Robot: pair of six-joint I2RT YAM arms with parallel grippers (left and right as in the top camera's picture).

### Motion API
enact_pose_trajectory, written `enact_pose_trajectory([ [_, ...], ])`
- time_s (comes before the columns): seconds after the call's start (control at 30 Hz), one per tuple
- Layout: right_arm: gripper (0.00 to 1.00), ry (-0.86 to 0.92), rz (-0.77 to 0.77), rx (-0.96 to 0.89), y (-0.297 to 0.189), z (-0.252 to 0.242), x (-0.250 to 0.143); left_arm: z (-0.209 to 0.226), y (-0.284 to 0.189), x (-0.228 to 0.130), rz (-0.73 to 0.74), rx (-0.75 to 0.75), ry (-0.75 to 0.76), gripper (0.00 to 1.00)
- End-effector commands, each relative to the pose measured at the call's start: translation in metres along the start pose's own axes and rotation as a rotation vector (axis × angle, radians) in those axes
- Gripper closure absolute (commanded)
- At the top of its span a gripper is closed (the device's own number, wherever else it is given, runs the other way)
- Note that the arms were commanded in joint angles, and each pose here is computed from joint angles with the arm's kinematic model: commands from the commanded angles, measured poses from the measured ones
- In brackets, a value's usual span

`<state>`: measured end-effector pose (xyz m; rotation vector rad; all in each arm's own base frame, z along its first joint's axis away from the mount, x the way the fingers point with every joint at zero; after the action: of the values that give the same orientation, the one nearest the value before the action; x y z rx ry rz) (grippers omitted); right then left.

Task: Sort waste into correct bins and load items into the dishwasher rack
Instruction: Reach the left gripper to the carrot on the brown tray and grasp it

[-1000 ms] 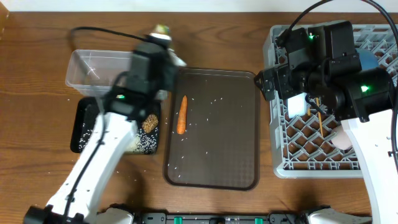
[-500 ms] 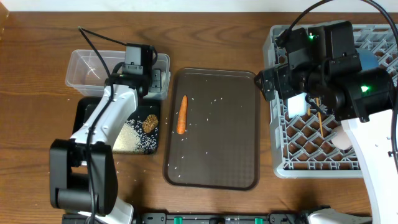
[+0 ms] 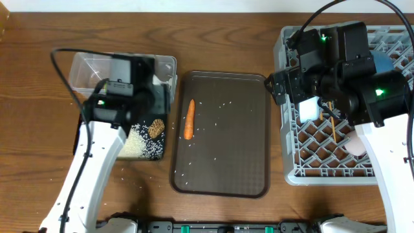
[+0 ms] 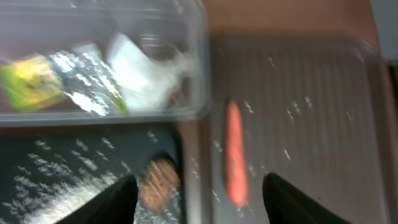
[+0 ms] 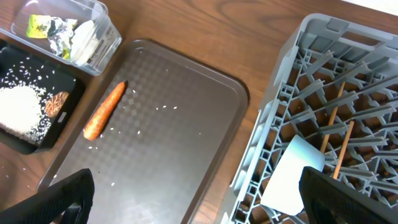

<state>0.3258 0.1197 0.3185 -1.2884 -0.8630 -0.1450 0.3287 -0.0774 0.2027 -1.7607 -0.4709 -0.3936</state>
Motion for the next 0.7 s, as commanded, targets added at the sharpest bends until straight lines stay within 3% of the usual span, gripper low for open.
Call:
enact_pose_trajectory([
  [0.0, 0.01, -0.003, -0.016, 0.011, -0.005, 0.005, 0.002, -0.029, 0.014, -0.033, 0.148, -0.084, 0.028, 0.36],
  [0.13, 0.01, -0.003, -0.016, 0.011, -0.005, 0.005, 0.002, -0.048, 0.034, -0.069, 0.295, -0.045, 0.123, 0.36],
  [0.27, 0.01, -0.003, -0.016, 0.011, -0.005, 0.005, 0.002, -0.047, 0.069, -0.093, 0.382, 0.107, 0.188, 0.36],
  [0.5, 0.01, -0.003, -0.016, 0.011, -0.005, 0.005, 0.002, -0.034, 0.127, -0.119, 0.512, 0.195, 0.202, 0.41],
  [0.67, 0.01, -0.003, -0.016, 0.011, -0.005, 0.005, 0.002, -0.026, 0.131, -0.115, 0.510, 0.205, 0.182, 0.45],
])
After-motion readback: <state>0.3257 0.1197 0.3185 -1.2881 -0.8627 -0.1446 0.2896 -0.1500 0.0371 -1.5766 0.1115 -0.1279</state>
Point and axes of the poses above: each gripper's point midway between its finger pads, its own y axis out along the fingers, its own z axis along the line the jaws close on, x = y × z, the point moved 2 cm from there along -y, back along the fingers, and after that the axes turned 7 degrees about -y, right-handed, at the moved point
